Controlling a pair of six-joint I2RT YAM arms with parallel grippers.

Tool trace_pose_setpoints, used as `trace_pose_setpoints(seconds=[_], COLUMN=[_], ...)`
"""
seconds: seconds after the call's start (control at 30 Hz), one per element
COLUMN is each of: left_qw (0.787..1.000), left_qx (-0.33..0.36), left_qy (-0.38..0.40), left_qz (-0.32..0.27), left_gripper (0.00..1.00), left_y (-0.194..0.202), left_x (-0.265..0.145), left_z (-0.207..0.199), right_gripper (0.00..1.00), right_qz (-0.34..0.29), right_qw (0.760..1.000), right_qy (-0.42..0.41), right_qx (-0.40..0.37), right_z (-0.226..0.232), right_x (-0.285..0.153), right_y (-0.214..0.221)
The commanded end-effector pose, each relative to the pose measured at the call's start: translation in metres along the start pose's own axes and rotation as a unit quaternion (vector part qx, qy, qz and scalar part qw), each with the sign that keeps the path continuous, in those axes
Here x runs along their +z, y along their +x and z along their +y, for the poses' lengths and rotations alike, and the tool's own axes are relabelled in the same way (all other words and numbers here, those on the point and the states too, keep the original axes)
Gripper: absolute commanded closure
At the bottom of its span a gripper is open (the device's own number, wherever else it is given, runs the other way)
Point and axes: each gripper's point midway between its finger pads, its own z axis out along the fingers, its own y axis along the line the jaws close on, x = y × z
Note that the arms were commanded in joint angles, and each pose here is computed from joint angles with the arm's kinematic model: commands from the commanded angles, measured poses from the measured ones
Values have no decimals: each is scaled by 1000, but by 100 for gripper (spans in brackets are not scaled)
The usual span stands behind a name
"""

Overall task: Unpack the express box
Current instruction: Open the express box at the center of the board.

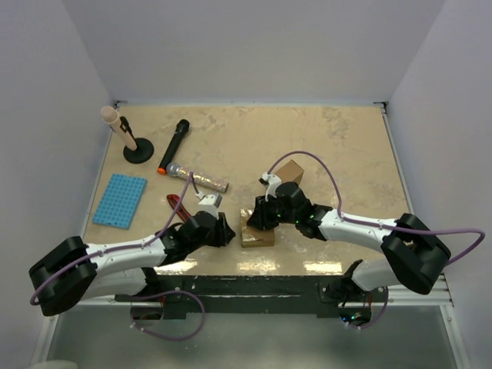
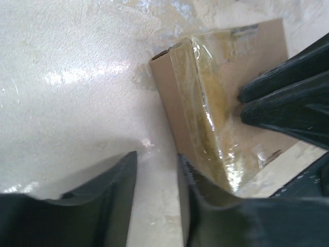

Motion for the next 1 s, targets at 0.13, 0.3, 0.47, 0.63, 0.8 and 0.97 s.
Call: trace_pose_setpoints(seconds=[0.13, 0.3, 0.47, 0.63, 0.8, 0.97], left_qw=[995, 997, 998, 998, 997, 996], left_qx=[-28, -6, 4, 19, 32, 38], left_qy=[51, -1, -18, -42, -70, -78], left_qz=[-87, -73, -65, -37, -24, -12], left_gripper=[30, 34, 38, 46, 58, 68], left_y=[-47, -57, -58, -50, -46, -41], left_x=[-19, -6, 5, 13, 11, 11], left_z=[-29, -27, -26, -21, -11, -7], right_gripper=[68, 68, 68, 68, 68, 69], right_qz=[45, 43, 45, 44, 43, 43], right_qw=[997, 997, 997, 997, 997, 997], right_qy=[58, 60, 61, 65, 67, 67], right_qx=[11, 11, 11, 9, 9, 9], right_z=[-30, -31, -33, -34, -34, -35], right_x=[-1, 1, 0, -1, -2, -1], right_y=[34, 32, 34, 35, 34, 35])
